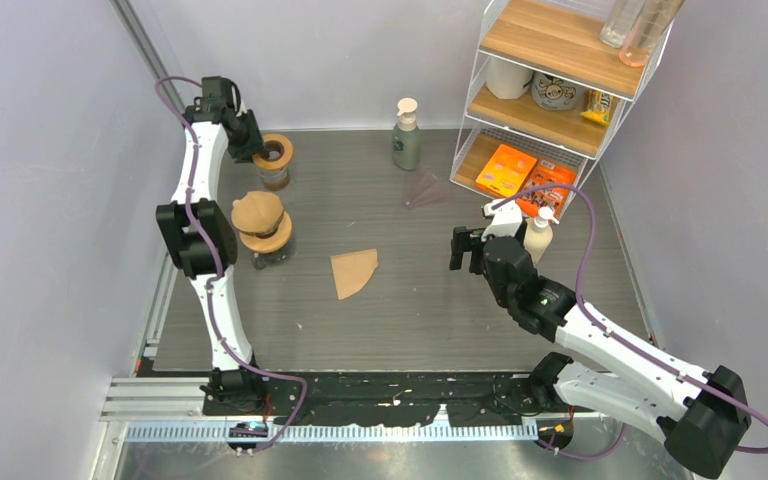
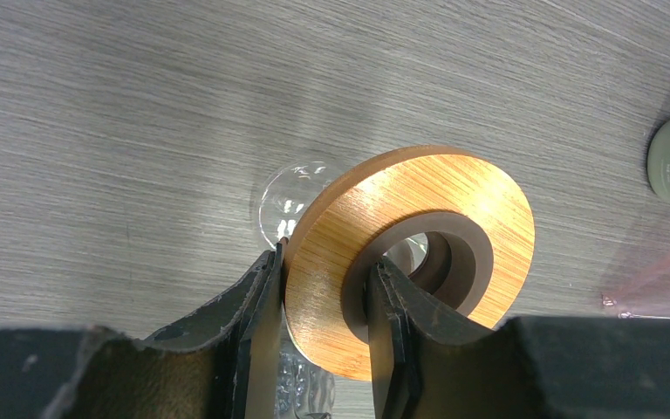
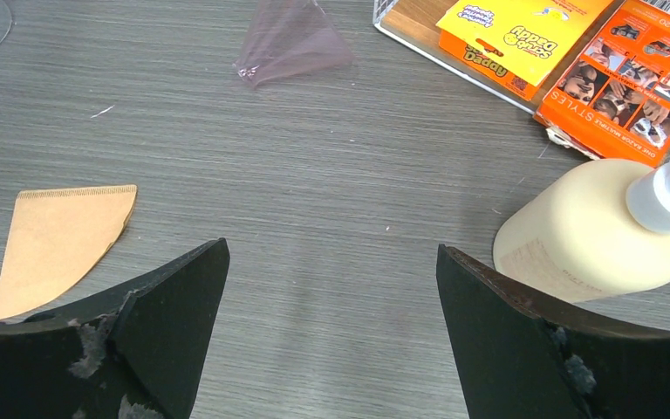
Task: Place the coffee filter in the dripper
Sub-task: Place the dripper holder onto the coffee server.
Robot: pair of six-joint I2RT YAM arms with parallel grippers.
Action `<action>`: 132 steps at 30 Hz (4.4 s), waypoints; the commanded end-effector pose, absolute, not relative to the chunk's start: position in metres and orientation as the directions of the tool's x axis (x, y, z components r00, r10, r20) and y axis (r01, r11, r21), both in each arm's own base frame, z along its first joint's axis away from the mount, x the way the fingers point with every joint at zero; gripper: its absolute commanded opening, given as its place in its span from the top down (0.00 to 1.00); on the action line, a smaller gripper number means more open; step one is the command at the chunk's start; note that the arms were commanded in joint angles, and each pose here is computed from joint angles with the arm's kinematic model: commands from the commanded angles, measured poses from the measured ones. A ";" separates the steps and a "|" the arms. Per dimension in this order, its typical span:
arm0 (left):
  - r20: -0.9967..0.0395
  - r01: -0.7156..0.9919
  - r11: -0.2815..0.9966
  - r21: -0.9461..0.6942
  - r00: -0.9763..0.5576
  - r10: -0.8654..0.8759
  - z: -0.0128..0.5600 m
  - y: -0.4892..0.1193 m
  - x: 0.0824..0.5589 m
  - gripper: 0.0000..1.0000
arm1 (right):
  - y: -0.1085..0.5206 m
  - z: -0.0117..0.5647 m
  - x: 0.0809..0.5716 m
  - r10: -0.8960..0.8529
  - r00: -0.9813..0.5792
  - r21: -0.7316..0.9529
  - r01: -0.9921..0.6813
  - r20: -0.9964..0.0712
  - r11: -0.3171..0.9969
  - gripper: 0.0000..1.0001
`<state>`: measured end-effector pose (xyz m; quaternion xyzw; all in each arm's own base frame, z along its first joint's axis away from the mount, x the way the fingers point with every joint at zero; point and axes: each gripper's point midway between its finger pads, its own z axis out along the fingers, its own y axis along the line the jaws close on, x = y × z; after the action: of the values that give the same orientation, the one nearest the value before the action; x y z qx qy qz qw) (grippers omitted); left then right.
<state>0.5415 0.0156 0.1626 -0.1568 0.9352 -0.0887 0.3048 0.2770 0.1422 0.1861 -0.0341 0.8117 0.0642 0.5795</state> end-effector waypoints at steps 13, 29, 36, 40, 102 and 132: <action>-0.578 -0.235 0.906 -0.352 -0.707 -0.408 0.195 0.024 0.538 0.75 | 0.143 0.202 0.283 0.052 -0.280 0.089 -0.119 -0.959 0.989 0.05; -0.592 -0.215 0.890 -0.402 -0.681 -0.432 0.213 0.018 0.540 0.77 | 0.143 0.202 0.283 0.050 -0.279 0.087 -0.119 -0.959 0.989 0.05; -0.603 -0.219 0.872 -0.437 -0.648 -0.465 0.225 0.014 0.539 0.81 | 0.142 0.202 0.283 0.050 -0.279 0.085 -0.118 -0.959 0.989 0.05; -0.603 -0.233 0.873 -0.428 -0.646 -0.468 0.226 0.017 0.536 0.81 | 0.142 0.202 0.283 0.050 -0.277 0.085 -0.115 -0.960 0.990 0.05; -0.574 -0.178 0.911 -0.371 -0.728 -0.376 0.199 0.013 0.534 0.00 | 0.142 0.198 0.285 0.026 -0.295 0.061 -0.110 -0.955 0.992 0.05; -0.590 -0.163 0.942 -0.294 -0.745 -0.312 0.184 -0.006 0.545 0.01 | 0.128 0.208 0.281 0.041 -0.258 0.062 -0.072 -0.965 0.995 0.05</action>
<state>0.5347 0.0079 0.1643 -0.1522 0.9334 -0.1074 0.3067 0.2774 0.1349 0.1887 -0.0319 0.8091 0.0477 0.5848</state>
